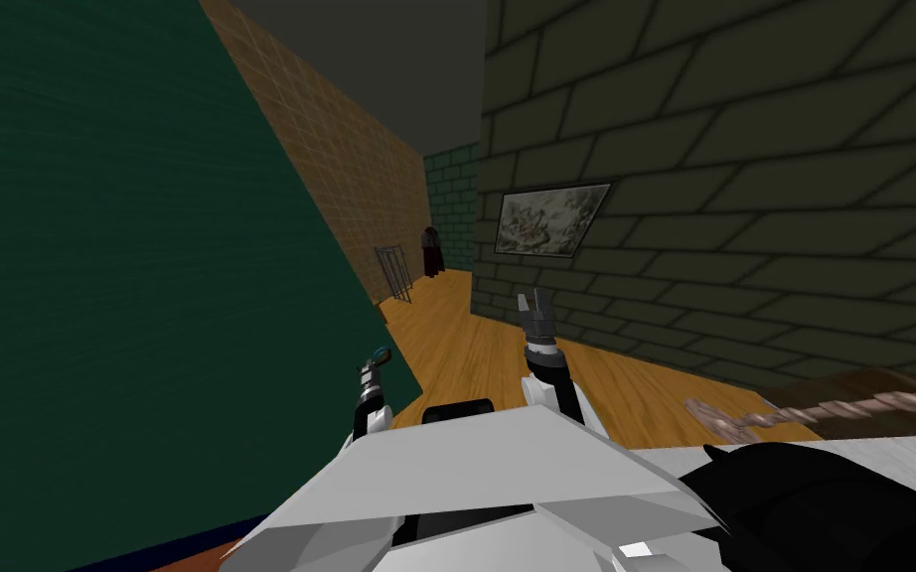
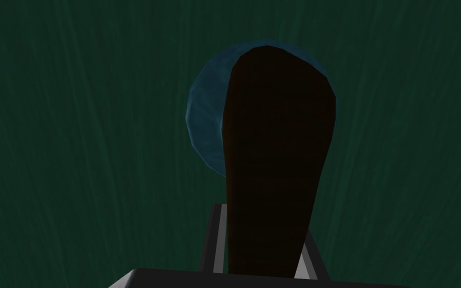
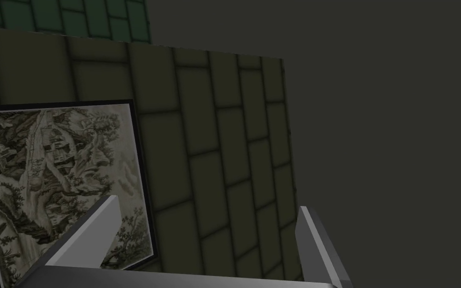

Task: Push the door open

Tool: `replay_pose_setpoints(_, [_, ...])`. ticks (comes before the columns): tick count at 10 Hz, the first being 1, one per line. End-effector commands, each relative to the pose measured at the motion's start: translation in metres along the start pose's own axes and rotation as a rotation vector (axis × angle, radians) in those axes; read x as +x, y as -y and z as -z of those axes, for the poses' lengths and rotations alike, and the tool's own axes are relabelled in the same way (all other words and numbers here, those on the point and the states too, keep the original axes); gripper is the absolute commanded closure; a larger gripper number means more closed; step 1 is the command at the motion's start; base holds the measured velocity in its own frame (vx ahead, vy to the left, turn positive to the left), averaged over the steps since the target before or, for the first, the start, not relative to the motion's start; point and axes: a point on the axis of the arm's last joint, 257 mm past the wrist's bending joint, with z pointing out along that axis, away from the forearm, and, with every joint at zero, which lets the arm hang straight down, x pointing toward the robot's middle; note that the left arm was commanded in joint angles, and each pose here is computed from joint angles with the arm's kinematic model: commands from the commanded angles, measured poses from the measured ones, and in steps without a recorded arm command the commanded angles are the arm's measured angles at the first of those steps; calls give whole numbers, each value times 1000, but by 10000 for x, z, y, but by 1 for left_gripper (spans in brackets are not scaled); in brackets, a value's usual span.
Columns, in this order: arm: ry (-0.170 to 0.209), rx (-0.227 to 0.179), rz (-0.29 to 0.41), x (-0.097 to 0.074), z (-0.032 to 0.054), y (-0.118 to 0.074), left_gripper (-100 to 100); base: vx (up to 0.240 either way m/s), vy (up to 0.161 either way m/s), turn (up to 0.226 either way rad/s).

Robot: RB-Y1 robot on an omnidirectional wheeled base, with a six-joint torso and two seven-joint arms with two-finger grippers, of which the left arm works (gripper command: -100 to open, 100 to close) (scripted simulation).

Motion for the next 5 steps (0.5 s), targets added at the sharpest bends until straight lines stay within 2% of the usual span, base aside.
replay_pose_setpoints(1, [17,7,10,-17,-21,34,100,184,-23,58])
replay_pose_setpoints(3, [28,0,6,-86,1,4,100,113,-22,50])
replay_pose_setpoints(4, [60,5,2,-245,-12,25,100,147,4,53])
replay_pose_setpoints(5, [66,6,2,-274,-13,27,100,212,-6,50])
